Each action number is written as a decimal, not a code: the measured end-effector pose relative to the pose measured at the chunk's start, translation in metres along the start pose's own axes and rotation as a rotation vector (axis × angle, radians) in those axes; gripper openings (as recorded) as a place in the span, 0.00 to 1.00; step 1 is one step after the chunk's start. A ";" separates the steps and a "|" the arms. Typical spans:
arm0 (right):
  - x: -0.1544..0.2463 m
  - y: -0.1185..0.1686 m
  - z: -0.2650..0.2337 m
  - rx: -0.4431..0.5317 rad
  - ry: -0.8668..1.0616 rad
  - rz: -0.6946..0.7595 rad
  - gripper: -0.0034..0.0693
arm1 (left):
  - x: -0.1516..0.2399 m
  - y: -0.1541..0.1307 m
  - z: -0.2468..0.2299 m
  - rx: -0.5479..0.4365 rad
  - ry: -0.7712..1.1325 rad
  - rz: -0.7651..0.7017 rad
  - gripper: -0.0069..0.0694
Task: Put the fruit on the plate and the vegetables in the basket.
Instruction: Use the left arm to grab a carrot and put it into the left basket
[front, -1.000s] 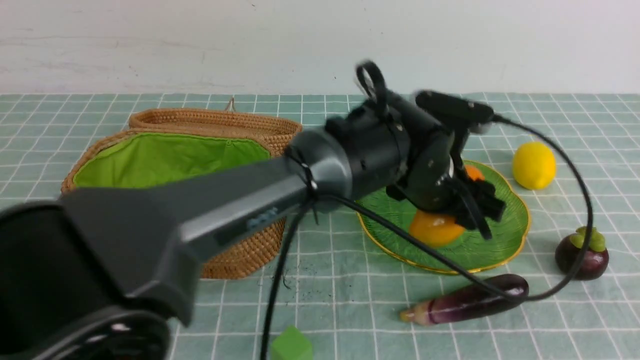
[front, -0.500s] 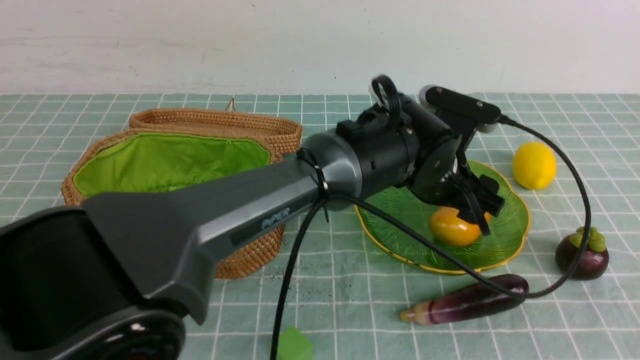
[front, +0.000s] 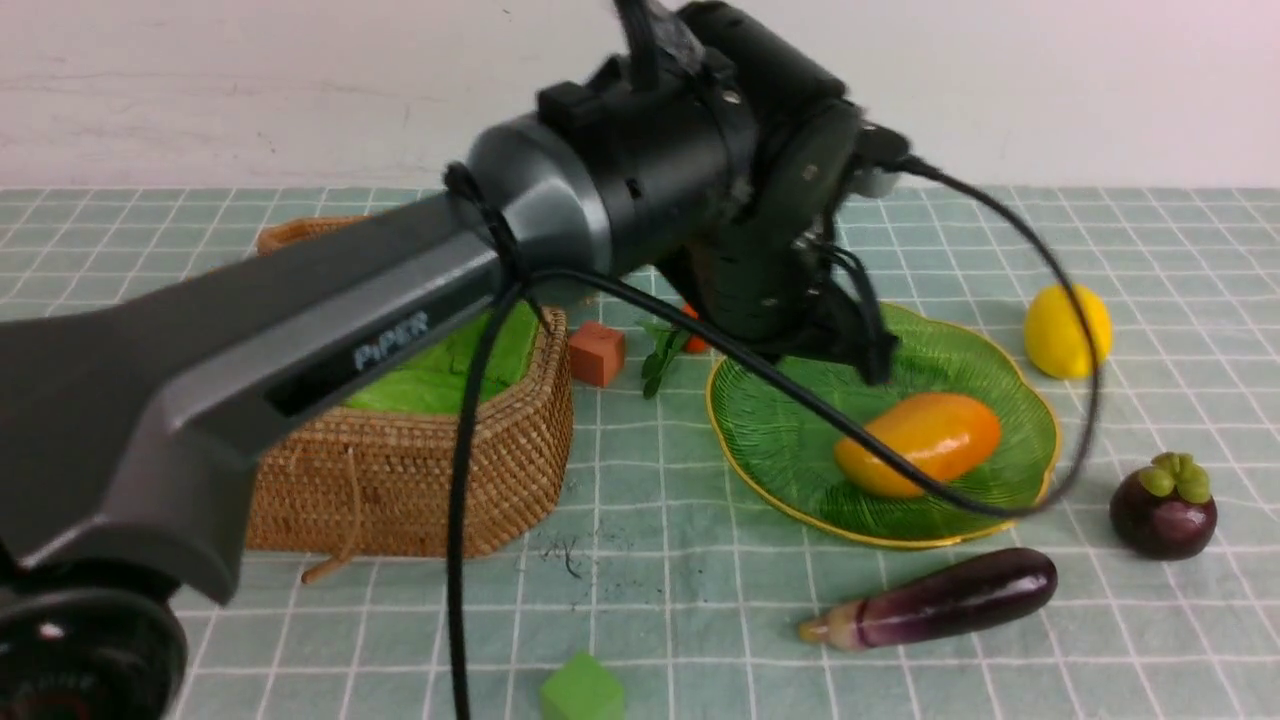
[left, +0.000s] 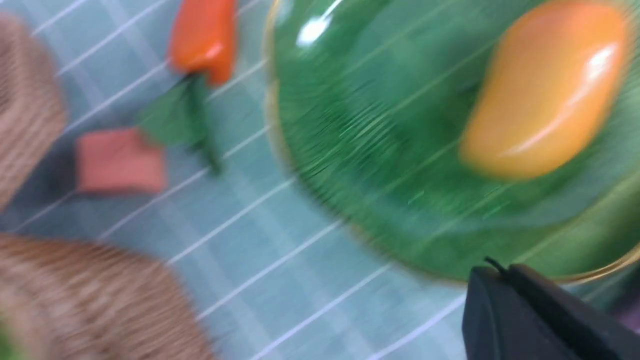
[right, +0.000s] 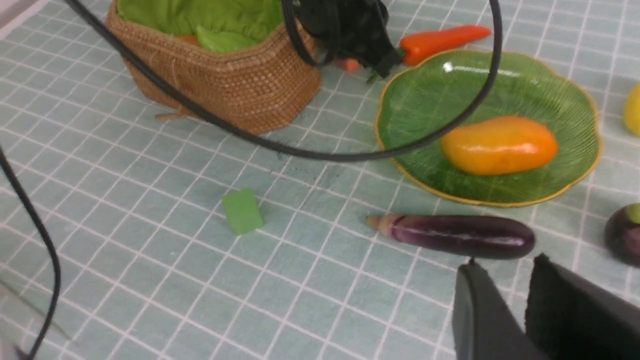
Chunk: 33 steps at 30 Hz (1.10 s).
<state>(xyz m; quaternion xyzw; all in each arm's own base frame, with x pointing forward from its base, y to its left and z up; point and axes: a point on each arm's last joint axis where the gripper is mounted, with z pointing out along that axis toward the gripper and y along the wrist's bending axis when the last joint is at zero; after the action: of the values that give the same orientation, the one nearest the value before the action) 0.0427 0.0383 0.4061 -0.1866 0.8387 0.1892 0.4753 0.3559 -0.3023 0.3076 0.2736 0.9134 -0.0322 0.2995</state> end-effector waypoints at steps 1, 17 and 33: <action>-0.002 0.001 0.004 -0.022 0.012 0.033 0.27 | -0.001 0.021 0.004 0.000 0.009 -0.012 0.07; -0.008 0.004 0.013 -0.079 0.001 0.098 0.27 | -0.020 0.101 0.075 0.164 -0.127 0.032 0.36; -0.002 0.005 0.012 -0.089 0.060 0.098 0.27 | -0.018 0.110 0.133 0.026 -0.217 0.147 0.71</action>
<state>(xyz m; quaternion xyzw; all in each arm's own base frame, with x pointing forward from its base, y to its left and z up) 0.0505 0.0488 0.4029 -0.1720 0.8515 0.2437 0.4313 0.4957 -0.2473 0.2201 0.3384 0.8529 -0.0513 0.3944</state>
